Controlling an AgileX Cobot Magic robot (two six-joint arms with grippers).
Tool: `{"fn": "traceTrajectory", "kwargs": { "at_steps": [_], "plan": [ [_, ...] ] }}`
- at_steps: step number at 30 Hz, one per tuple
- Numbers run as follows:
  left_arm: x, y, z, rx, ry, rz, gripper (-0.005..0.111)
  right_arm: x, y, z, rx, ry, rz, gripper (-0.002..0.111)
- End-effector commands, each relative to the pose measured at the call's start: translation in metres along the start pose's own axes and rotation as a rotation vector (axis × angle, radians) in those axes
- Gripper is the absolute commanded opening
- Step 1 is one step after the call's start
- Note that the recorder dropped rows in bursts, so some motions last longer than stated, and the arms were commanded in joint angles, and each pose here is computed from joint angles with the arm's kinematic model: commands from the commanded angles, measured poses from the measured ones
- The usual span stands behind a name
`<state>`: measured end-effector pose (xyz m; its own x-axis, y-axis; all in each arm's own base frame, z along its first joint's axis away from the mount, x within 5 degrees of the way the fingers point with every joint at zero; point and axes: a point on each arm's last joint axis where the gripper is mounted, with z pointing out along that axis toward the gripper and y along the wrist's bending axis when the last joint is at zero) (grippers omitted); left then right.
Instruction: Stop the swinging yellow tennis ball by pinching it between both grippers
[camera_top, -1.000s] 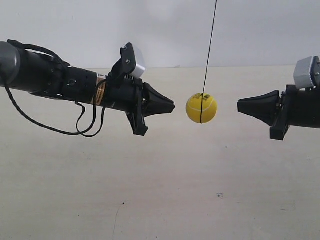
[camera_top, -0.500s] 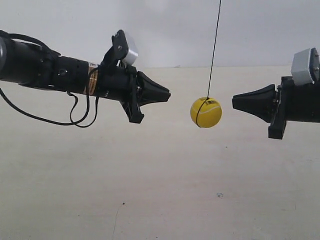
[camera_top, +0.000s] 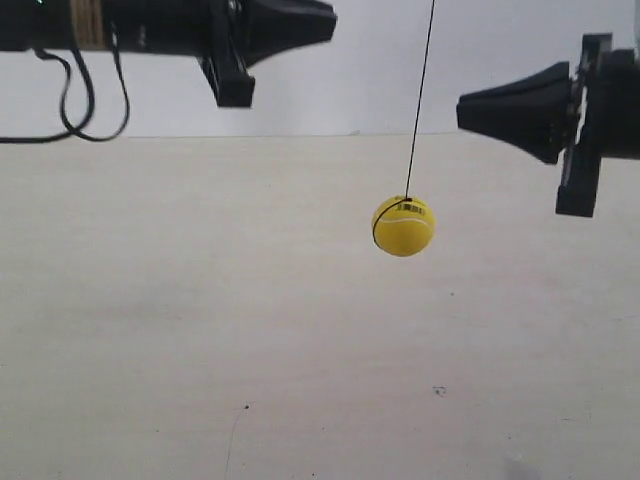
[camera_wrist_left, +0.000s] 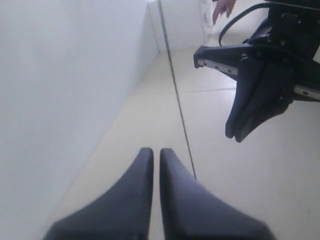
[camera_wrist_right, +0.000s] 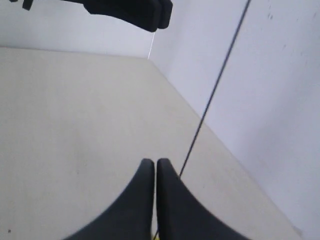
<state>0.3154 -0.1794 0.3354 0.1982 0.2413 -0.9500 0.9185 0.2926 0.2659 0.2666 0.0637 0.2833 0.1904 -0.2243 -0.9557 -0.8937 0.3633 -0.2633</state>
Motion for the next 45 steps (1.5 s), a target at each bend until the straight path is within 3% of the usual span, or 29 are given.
{"fn": "traceTrajectory", "kwargs": {
  "at_steps": [1, 4, 9, 14, 19, 25, 31, 34, 35, 40, 45],
  "plan": [
    [-0.054, -0.012, -0.033, -0.083, -0.078, 0.045, 0.005, -0.059, 0.019, -0.019, 0.065, -0.112, -0.07, 0.0],
    [-0.086, -0.022, -0.057, -0.16, -0.101, 0.088, 0.005, -0.098, 0.037, -0.035, 0.139, -0.183, -0.123, 0.0],
    [-0.14, -0.051, -0.112, -0.329, -0.153, 0.165, 0.005, -0.152, 0.064, -0.071, 0.441, -0.202, -0.196, 0.0],
    [-0.176, -0.088, -0.167, -0.52, -0.248, 0.224, 0.005, -0.191, 0.103, -0.11, 0.718, -0.267, -0.264, 0.0],
    [-0.189, -0.137, -0.226, -0.718, -0.359, 0.288, 0.005, -0.21, 0.142, -0.14, 0.891, -0.344, -0.33, 0.0],
    [-0.17, -0.198, -0.279, -0.876, -0.469, 0.331, 0.005, -0.22, 0.193, -0.165, 0.988, -0.409, -0.457, 0.0],
    [-0.133, -0.252, -0.309, -0.942, -0.563, 0.381, 0.005, -0.217, 0.24, -0.179, 1.012, -0.412, -0.537, 0.0],
    [-0.112, -0.271, -0.315, -0.951, -0.597, 0.396, 0.005, -0.213, 0.273, -0.185, 0.953, -0.512, -0.533, 0.0],
    [-0.11, -0.269, -0.312, -0.939, -0.594, 0.38, 0.005, -0.213, 0.274, -0.183, 0.933, -0.506, -0.537, 0.0],
    [-0.088, -0.264, -0.289, -0.808, -0.539, 0.296, 0.005, -0.206, 0.295, -0.161, 0.59, -0.421, -0.558, 0.0],
    [-0.071, -0.256, -0.277, -0.795, -0.485, 0.258, 0.005, -0.201, 0.302, -0.155, 0.473, -0.387, -0.547, 0.0]
  ]
}}
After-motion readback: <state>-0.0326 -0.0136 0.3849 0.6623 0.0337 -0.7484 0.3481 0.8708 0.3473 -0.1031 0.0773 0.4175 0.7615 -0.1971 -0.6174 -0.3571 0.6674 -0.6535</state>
